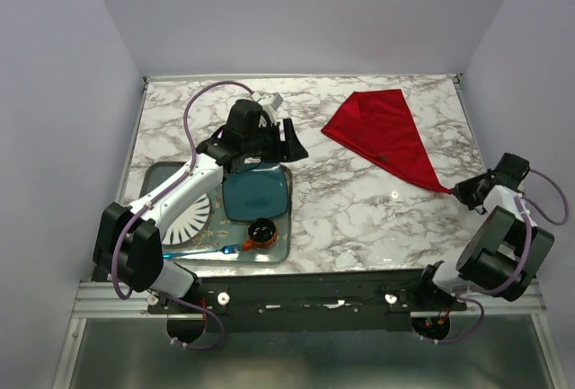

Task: Fold the napkin, place the utensils inside, and roll it up
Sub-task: Fold the napkin

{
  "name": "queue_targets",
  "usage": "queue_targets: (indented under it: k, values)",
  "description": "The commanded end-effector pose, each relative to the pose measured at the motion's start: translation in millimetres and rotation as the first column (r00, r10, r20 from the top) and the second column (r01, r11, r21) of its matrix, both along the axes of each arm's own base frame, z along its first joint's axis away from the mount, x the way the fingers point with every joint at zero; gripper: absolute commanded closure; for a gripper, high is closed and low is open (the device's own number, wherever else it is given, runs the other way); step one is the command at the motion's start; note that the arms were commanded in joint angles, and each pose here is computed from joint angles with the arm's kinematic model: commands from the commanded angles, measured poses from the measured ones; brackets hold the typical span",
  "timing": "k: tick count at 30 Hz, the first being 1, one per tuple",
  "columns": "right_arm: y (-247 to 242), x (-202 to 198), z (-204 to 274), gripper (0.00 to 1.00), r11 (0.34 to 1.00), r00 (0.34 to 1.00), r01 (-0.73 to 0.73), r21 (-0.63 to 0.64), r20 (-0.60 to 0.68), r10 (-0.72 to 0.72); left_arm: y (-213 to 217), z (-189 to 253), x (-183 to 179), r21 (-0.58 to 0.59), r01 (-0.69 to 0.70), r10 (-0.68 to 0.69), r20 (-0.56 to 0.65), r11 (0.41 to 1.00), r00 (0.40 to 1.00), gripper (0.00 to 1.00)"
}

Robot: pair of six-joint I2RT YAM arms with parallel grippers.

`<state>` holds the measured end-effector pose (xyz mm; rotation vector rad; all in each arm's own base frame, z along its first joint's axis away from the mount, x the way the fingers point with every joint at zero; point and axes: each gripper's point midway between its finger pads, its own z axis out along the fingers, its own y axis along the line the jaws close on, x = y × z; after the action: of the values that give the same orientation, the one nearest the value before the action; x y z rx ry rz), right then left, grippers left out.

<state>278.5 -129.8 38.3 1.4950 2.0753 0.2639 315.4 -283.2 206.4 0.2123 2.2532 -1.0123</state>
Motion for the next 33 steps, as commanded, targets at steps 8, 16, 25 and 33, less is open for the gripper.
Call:
queue_targets:
  k: [8, 16, 25, 33]
  values:
    - [104, 135, 139, 0.99, 0.722, 0.737, -0.543, -0.428, 0.169, 0.654, -3, -7, 4, -0.019, 0.003, -0.003, -0.012, 1.000, 1.000, 0.26]
    - [171, 180, 139, 1.00, 0.540, 0.574, -0.685, -0.490, 0.094, 0.814, 0, -13, 5, 0.001, -0.016, 0.016, -0.017, 1.000, 1.000, 0.26]
    - [213, 207, 121, 0.99, 0.408, 0.451, -0.769, -0.492, 0.036, 0.892, 1, -14, 7, 0.002, -0.022, 0.022, -0.015, 1.000, 1.000, 0.26]
    - [251, 226, 111, 0.99, 0.326, 0.363, -0.819, -0.472, 0.014, 0.932, 0, -17, 7, 0.004, -0.020, 0.020, -0.019, 1.000, 1.000, 0.26]
